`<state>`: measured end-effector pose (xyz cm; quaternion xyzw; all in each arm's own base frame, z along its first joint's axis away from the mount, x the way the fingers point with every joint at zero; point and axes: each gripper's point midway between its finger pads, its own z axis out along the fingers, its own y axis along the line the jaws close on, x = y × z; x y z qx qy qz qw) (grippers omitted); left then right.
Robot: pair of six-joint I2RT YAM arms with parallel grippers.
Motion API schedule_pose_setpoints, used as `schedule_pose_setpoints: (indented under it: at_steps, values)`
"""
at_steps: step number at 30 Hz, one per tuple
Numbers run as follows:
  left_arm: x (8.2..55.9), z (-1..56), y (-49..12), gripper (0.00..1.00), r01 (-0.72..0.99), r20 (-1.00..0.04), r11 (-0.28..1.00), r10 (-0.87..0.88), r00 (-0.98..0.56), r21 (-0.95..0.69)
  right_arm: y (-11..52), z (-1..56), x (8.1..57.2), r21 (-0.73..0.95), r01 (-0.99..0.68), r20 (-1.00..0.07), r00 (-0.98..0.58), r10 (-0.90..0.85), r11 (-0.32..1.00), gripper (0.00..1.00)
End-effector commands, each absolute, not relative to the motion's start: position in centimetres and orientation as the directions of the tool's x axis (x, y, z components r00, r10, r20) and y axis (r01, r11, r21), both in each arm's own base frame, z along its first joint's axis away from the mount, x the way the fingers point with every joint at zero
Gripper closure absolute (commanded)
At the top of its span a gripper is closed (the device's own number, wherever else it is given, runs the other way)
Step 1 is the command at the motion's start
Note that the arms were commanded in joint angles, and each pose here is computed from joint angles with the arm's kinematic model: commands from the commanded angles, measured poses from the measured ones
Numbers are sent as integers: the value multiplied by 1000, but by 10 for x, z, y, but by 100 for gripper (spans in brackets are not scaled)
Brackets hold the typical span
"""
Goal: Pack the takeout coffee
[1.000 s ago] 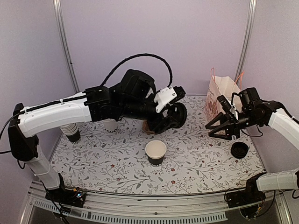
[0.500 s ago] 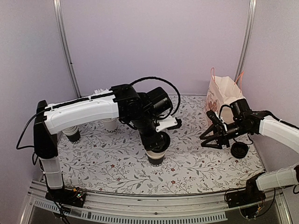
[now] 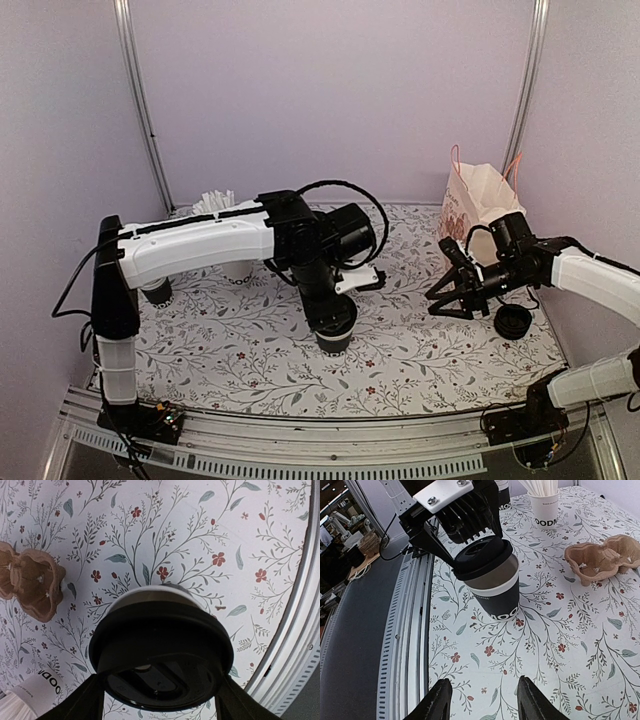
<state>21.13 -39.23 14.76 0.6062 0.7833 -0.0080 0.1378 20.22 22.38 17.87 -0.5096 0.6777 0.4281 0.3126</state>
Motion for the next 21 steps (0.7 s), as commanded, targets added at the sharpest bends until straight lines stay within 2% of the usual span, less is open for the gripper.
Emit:
schedule_pose_setpoints:
  at_steps: [1, 21]
  values:
    - [223, 147, -389, 26, 947, -215, 272, 948, -233, 173, 224, 173, 201, 267, -957, -854, -288, -432, 110, 53]
    - [225, 137, -394, 21, 951, -209, 266, 950, -232, 156, 225, 167, 200, 291, -951, -842, -307, -444, 106, 53]
